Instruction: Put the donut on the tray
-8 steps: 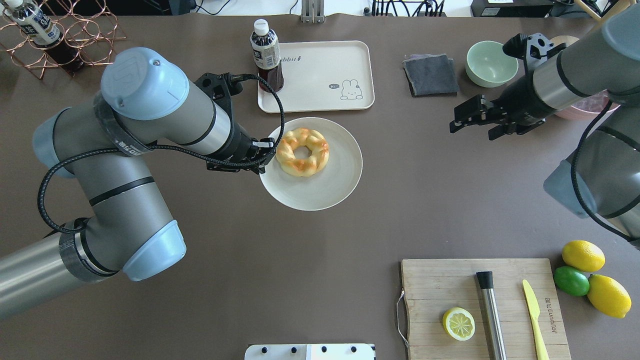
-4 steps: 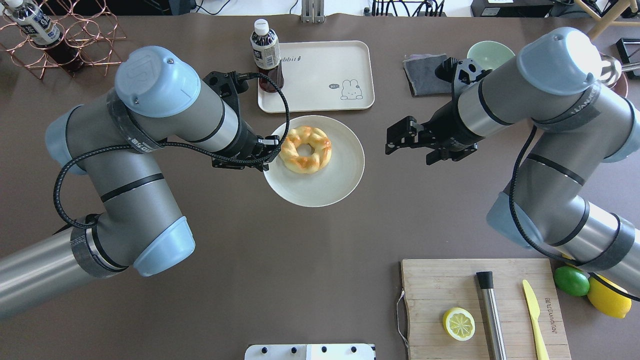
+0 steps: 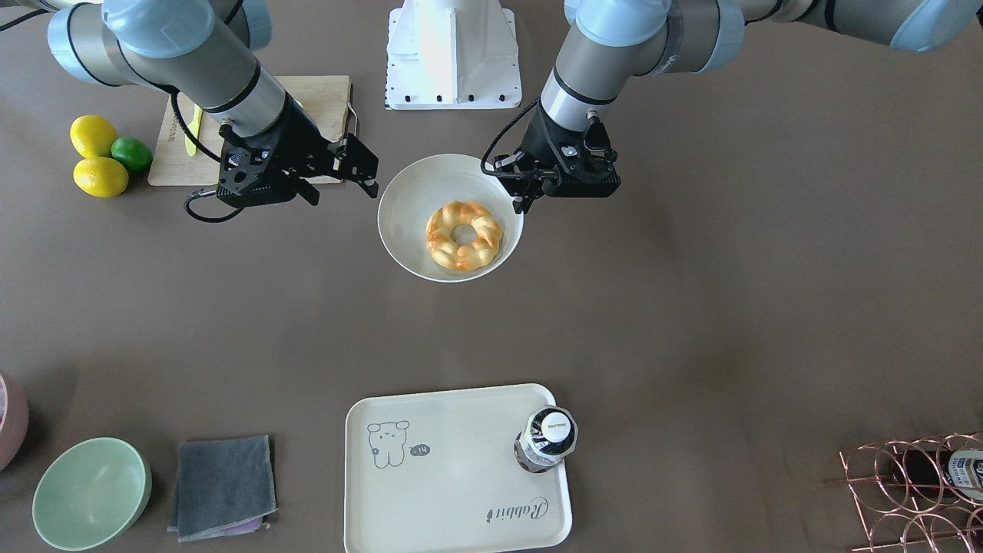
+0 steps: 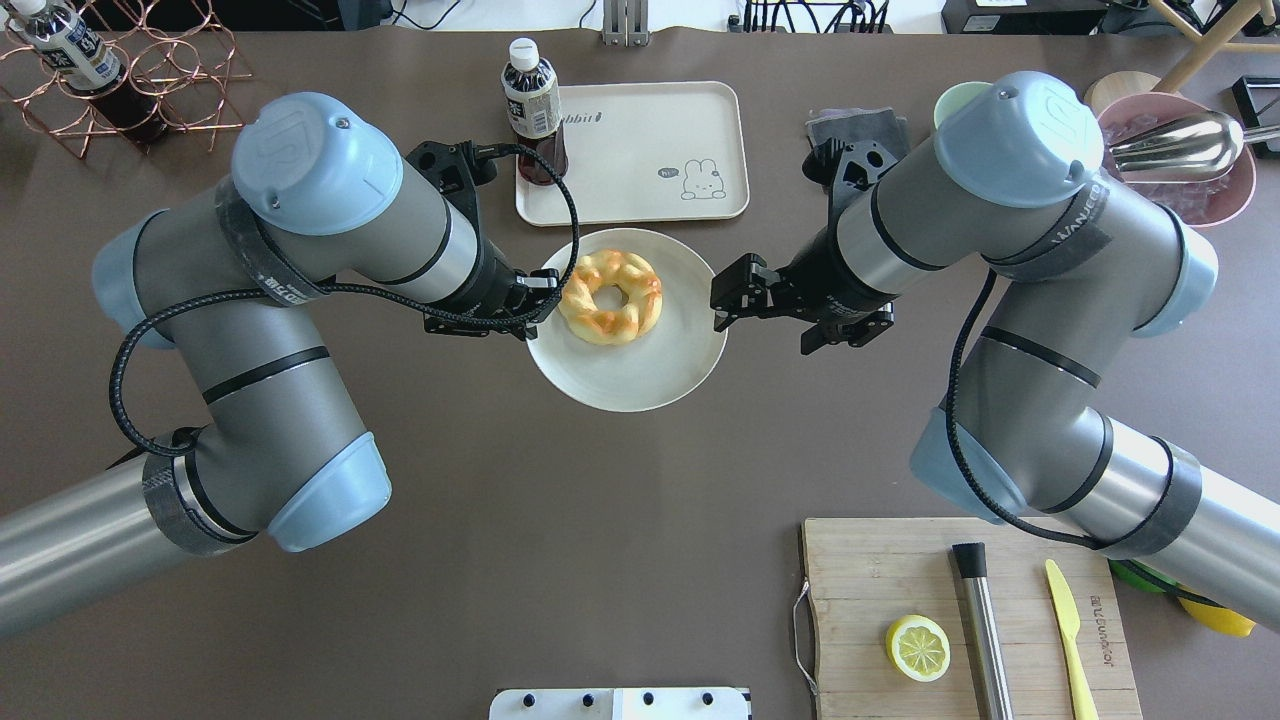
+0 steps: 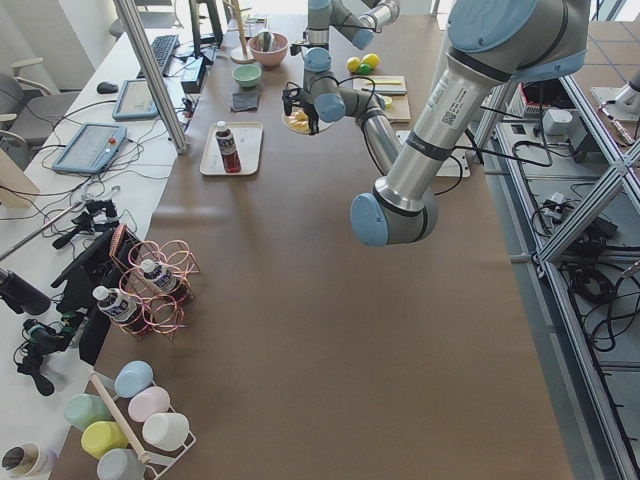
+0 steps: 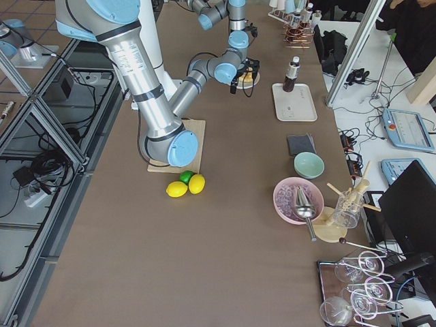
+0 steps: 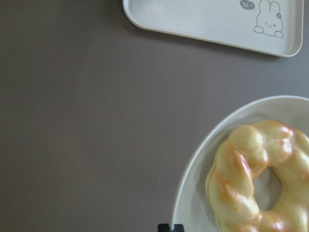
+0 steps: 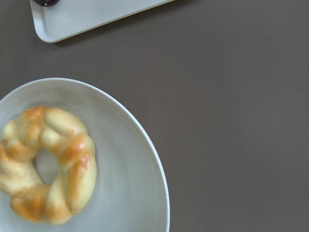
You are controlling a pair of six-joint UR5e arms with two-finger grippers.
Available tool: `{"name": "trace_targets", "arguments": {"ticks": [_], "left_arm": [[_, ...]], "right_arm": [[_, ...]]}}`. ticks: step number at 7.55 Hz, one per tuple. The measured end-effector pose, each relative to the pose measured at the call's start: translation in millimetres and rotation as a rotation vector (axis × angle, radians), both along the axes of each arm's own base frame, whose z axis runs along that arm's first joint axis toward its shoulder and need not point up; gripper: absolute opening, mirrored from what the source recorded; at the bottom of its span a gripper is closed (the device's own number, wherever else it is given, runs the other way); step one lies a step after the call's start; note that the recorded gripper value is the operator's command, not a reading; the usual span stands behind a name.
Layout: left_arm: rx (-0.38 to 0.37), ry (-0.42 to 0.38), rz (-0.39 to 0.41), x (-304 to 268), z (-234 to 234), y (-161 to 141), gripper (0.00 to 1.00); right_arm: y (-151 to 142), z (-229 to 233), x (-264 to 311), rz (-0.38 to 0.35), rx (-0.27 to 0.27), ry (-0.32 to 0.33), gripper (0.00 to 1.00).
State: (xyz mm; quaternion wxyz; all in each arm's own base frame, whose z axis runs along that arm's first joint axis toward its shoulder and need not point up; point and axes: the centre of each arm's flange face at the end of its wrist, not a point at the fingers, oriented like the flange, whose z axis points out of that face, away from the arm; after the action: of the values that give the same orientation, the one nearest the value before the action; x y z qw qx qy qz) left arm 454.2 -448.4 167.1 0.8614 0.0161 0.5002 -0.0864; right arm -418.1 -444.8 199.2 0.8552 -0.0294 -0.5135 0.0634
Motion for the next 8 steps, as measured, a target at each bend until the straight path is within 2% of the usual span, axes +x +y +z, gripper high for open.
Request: {"name": "trace_targets", "arguments": {"ticks": [1, 3, 4, 6, 8], "left_arm": [[-0.001, -0.001, 0.000, 0.2, 0.6, -0.2, 0.00], [-0.002, -0.002, 0.001, 0.4, 1.3, -0.2, 0.00], [-0.003, -0.002, 0.001, 0.6, 1.7, -0.3, 0.00], [-0.002, -0.001, 0.002, 0.8, 0.6, -0.3, 0.00], [-0.003, -0.001, 0.002, 1.2, 0.3, -0.6, 0.00]], "right_arm": [[-2.4, -6.2, -7.5, -0.001, -0.005, 0.009, 0.63], [-5.4, -7.8, -14.8, -0.001, -0.011, 0.018, 0.60], [-8.4, -6.6, -19.4, 0.002, -0.012, 0.024, 0.49], [-11.5, -4.6, -24.2, 0.006, -0.012, 0.031, 0.38], [-12.3, -3.1, -25.5, 0.004, -0.007, 0.035, 0.05]]}}
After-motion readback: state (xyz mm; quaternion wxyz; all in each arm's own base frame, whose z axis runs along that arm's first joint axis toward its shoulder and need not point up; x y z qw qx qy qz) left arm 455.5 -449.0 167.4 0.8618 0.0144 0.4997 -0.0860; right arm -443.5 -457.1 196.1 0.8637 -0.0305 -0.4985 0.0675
